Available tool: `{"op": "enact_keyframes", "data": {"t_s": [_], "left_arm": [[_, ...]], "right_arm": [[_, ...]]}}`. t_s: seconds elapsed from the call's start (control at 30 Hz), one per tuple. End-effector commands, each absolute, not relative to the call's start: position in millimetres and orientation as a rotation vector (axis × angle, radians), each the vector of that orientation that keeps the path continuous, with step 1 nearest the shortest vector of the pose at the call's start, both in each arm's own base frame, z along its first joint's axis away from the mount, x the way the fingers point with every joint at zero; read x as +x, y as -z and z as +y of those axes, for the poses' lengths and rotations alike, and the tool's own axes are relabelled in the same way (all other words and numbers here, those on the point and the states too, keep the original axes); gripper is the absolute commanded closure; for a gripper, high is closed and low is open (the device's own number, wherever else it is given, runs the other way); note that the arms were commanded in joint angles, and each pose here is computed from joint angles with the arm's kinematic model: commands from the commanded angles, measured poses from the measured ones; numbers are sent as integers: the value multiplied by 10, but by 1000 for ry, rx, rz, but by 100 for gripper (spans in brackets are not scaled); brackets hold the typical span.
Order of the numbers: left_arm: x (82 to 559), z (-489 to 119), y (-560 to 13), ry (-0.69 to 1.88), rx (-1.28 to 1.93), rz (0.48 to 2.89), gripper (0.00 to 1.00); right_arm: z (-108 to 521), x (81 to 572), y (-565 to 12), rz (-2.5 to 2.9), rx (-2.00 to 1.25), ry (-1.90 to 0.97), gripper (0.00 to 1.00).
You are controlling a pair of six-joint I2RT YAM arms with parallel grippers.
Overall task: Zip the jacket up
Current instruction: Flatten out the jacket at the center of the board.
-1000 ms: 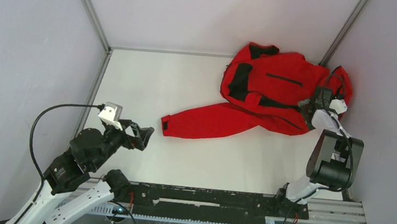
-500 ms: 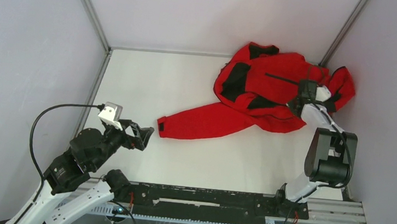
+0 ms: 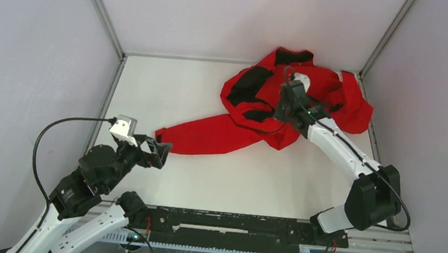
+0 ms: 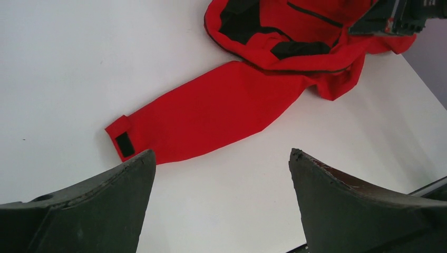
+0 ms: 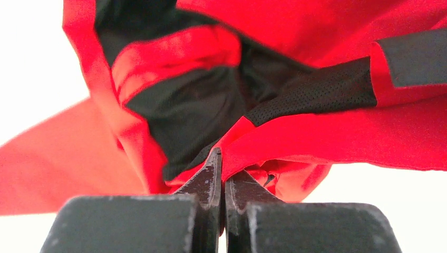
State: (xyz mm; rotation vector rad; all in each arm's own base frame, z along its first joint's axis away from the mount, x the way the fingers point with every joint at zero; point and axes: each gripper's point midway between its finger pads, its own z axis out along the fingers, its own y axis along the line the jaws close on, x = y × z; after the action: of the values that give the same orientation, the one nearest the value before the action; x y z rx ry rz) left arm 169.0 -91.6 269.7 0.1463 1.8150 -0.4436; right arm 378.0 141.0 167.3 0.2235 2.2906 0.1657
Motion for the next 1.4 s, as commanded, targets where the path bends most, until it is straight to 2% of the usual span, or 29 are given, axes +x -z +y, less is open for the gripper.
{"op": "enact_keyframes", "data": {"t_s": [0.0, 0.2, 0.37, 0.47, 0.5, 0.53, 0.57, 0.67, 0.73, 0.87, 1.03, 1.2, 1.37], "left_arm": [[1715, -873, -2762, 423, 131, 1796, 0], [1713, -879, -2760, 425, 133, 1799, 0], [1707, -886, -2766, 433, 134, 1797, 0], [1706, -901, -2756, 436, 141, 1801, 0], [1707, -907, -2757, 438, 142, 1803, 0], [1706, -918, -2756, 442, 146, 1804, 0], [1707, -926, -2753, 444, 149, 1805, 0], [1702, -924, -2754, 446, 149, 1805, 0], [1703, -922, -2755, 446, 147, 1803, 0], [1703, -920, -2755, 445, 146, 1803, 0], [1705, -920, -2753, 443, 146, 1804, 0], [1703, -918, -2753, 444, 147, 1803, 0], [1706, -929, -2747, 445, 152, 1807, 0]], "right_arm": [[1808, 3208, -1859, 2341, -82, -242, 100], [1845, 2346, -1573, 2424, -174, -216, 100], [1673, 1663, -1109, 2527, -84, -264, 100], [1483, 1413, -937, 2553, 27, -223, 100], [1406, 1389, -929, 2538, 68, -198, 99], [1345, 1376, -951, 2519, 110, -187, 93], [1279, 1382, -987, 2497, 148, -176, 89], [1107, 1470, -1280, 2371, 279, -203, 56], [985, 1552, -1533, 2277, 341, -220, 44], [749, 1764, -2066, 2098, 431, -218, 33], [404, 2095, -2492, 1978, 516, -75, 20], [130, 2468, -2688, 1925, 564, 36, 10], [28, 2926, -2653, 1952, 601, 16, 6]]}}
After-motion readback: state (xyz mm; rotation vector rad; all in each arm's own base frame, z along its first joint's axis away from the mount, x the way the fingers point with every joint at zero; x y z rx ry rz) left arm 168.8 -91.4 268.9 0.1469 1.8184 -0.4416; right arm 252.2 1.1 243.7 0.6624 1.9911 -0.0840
